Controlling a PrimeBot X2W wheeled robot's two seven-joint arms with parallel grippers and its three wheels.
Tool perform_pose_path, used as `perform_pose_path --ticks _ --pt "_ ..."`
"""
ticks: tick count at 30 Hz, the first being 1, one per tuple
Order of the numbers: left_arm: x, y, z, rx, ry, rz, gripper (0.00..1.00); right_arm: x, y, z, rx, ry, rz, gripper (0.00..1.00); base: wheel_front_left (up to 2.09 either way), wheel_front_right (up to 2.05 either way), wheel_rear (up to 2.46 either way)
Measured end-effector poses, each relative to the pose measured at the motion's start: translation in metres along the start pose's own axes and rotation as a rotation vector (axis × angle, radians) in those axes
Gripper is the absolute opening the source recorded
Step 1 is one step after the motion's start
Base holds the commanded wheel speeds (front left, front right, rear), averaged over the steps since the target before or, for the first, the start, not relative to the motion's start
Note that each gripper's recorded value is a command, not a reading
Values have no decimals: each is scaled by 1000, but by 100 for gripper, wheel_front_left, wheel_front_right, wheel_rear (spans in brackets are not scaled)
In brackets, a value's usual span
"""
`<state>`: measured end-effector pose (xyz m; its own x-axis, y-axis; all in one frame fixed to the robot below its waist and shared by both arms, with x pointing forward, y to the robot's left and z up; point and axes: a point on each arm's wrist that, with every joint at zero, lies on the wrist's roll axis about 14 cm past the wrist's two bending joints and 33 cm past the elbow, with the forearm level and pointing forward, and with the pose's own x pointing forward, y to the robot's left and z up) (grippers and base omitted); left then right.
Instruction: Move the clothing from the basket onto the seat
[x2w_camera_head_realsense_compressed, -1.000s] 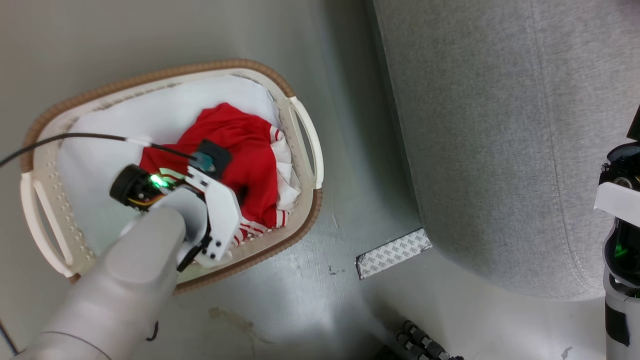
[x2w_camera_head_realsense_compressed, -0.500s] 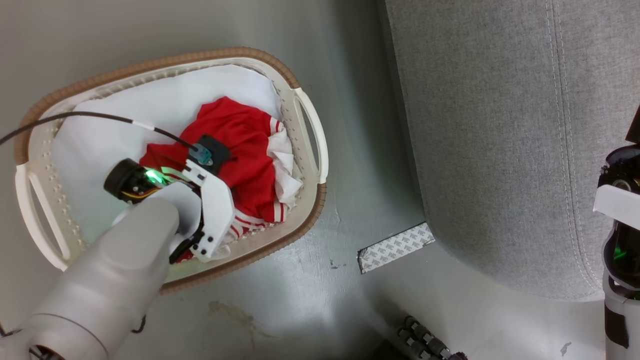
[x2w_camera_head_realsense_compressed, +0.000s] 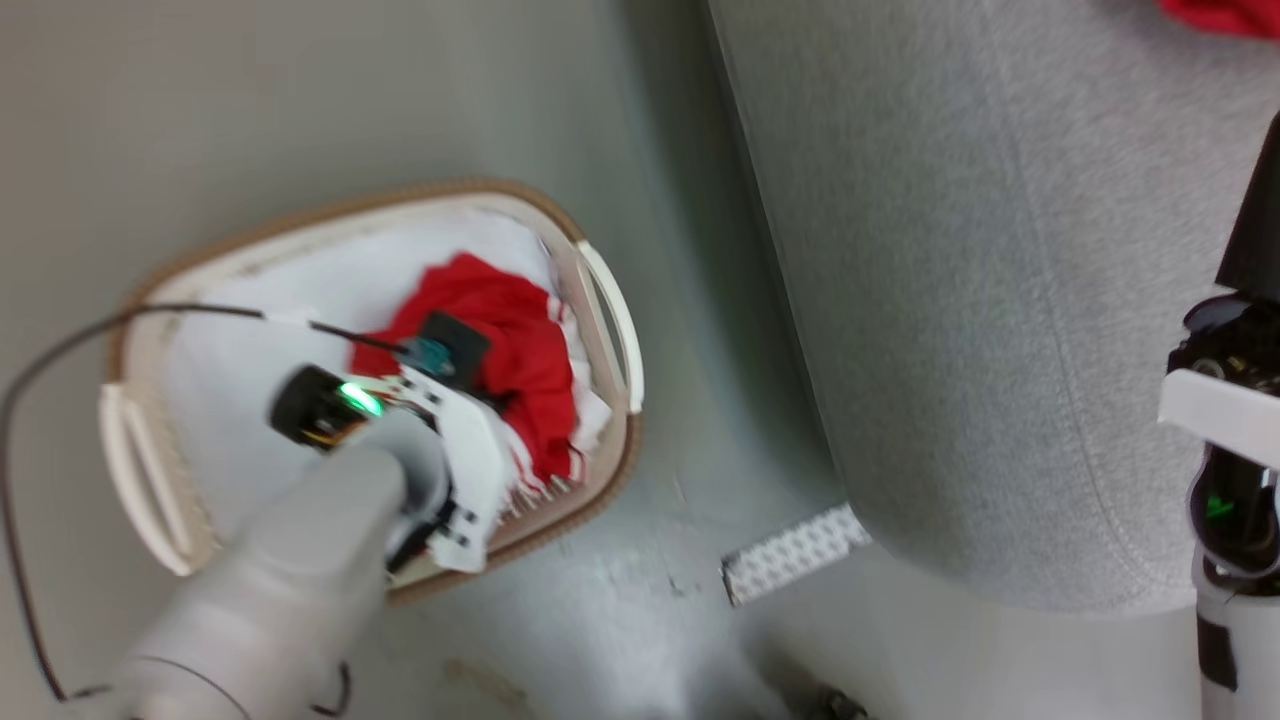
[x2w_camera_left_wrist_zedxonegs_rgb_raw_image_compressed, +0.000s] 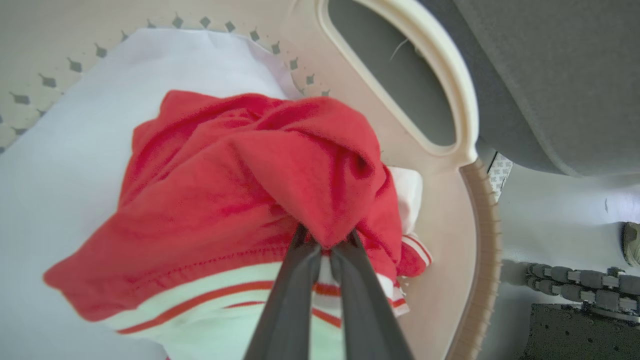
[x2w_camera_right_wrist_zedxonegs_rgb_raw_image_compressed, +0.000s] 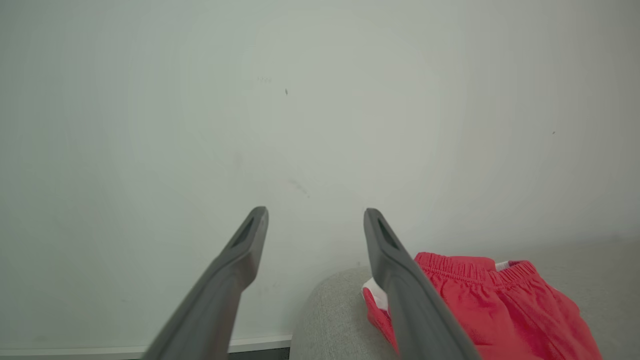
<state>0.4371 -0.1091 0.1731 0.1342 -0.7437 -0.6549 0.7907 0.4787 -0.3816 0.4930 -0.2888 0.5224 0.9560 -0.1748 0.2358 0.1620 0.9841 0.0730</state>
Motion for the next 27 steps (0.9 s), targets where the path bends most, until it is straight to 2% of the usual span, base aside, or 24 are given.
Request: perform_pose_path --ticks 6,14,27 --pt "-35 -34 43 -8 -158 7 0 -12 8 34 -10 -51 17 100 0 0 0" --pt "-93 -69 94 32 -343 60 0 -36 14 79 4 -115 50 100 0 0 0" --pt "-210 -110 186 170 -678 185 0 -76 30 123 114 -192 115 100 0 0 0"
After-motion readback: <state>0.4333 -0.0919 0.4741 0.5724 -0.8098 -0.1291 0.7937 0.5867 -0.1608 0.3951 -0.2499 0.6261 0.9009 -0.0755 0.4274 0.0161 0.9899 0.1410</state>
